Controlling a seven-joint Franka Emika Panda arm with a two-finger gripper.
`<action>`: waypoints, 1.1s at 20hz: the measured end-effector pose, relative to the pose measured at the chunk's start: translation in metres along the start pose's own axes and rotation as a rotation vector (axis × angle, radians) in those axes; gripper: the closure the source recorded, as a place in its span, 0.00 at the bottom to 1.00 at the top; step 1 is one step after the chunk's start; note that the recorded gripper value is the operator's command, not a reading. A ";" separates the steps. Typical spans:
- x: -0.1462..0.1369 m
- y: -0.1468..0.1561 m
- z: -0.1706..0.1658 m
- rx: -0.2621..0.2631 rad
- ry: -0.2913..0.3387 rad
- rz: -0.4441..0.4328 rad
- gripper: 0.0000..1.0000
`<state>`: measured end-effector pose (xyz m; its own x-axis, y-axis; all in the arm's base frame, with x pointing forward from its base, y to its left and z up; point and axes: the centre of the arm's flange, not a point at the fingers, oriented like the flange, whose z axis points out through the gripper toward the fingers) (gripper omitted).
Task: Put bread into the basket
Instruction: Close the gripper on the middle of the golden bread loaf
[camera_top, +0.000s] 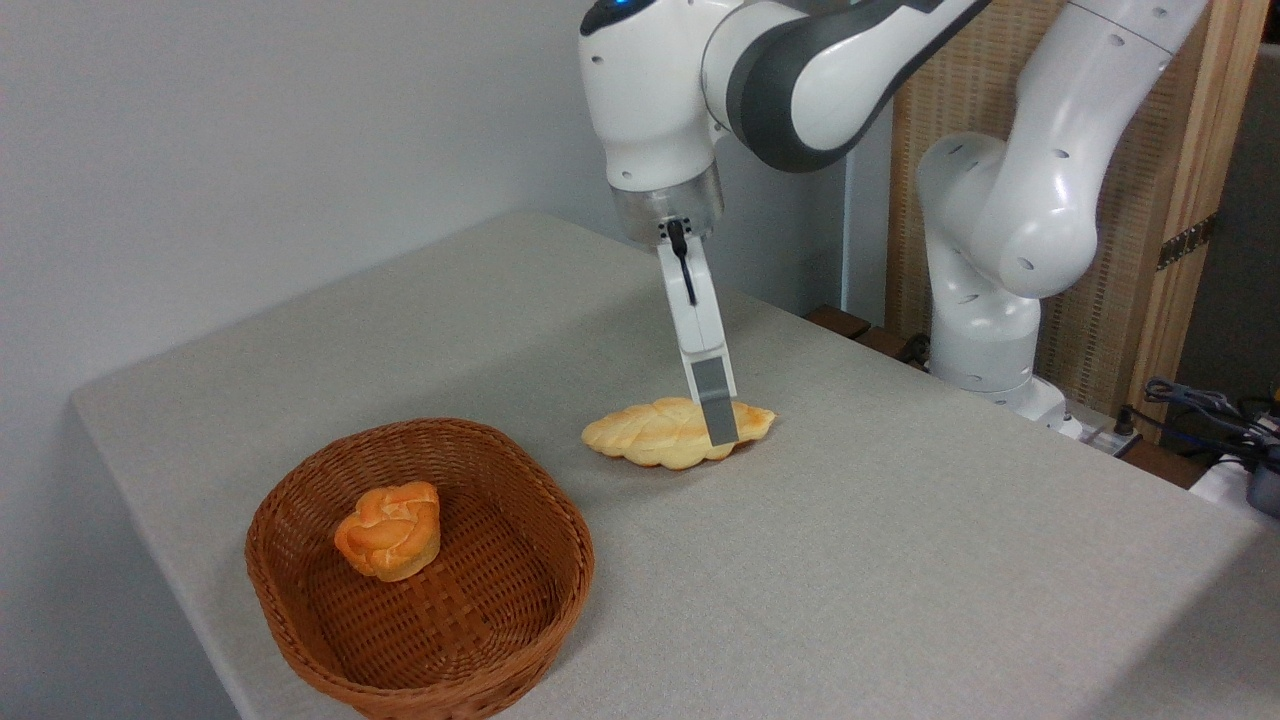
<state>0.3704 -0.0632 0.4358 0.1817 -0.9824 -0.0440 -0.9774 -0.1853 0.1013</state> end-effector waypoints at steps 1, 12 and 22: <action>-0.003 -0.001 0.002 -0.003 0.003 -0.001 0.00; -0.001 -0.003 0.012 0.033 0.033 0.021 0.00; 0.019 0.000 0.013 0.082 0.057 0.078 0.00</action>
<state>0.3725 -0.0815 0.4224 0.1085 -0.9939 0.0175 -0.9939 -0.1081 0.0203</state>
